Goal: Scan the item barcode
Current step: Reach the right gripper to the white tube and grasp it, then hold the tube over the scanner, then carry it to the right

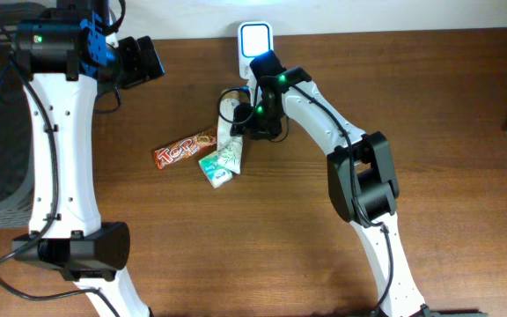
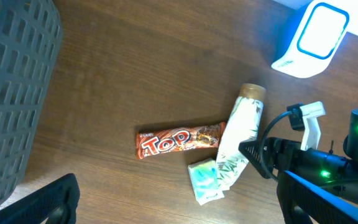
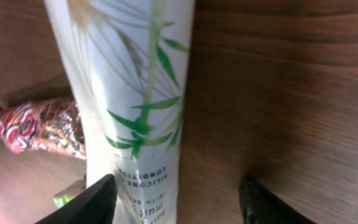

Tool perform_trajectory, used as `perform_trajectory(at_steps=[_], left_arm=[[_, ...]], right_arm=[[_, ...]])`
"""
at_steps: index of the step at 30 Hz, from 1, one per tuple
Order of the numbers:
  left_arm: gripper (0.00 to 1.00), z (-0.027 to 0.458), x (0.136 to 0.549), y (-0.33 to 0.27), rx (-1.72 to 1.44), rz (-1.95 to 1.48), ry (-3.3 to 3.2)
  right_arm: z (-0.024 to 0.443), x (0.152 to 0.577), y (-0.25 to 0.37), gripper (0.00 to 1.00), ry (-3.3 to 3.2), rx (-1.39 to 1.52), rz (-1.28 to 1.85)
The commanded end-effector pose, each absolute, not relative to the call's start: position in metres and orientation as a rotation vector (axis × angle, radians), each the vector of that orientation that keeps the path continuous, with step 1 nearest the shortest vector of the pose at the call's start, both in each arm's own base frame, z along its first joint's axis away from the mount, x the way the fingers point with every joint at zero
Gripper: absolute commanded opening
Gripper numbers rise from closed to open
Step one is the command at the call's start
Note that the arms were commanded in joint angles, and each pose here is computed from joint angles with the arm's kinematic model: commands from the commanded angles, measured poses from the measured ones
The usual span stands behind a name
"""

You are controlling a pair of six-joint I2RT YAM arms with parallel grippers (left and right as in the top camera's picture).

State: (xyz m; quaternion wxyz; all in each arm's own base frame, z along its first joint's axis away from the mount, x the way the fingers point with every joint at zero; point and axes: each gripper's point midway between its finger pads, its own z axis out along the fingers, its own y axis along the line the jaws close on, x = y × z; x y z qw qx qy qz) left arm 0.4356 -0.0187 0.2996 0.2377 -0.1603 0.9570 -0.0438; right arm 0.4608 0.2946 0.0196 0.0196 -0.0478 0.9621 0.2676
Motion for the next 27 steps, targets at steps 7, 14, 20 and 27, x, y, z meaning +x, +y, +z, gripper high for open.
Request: perform_trajectory(at_steps=[7, 14, 20, 27], left_arm=[[0.99, 0.299, 0.437, -0.018, -0.420, -0.107, 2.622], [0.99, 0.299, 0.437, -0.018, -0.420, -0.107, 2.622], [0.99, 0.299, 0.437, -0.018, -0.420, -0.107, 2.622], [0.99, 0.299, 0.437, -0.018, -0.420, -0.107, 2.622]], right_arm=[[0.041, 0.470, 0.316, 0.50, 2.903, -0.207, 0.988], [0.011, 0.453, 0.331, 0.28, 2.966, -0.268, 0.815], [0.051, 0.478, 0.306, 0.04, 2.873, -0.303, 0.676], [0.180, 0.540, 0.262, 0.04, 2.508, -0.401, 0.265]])
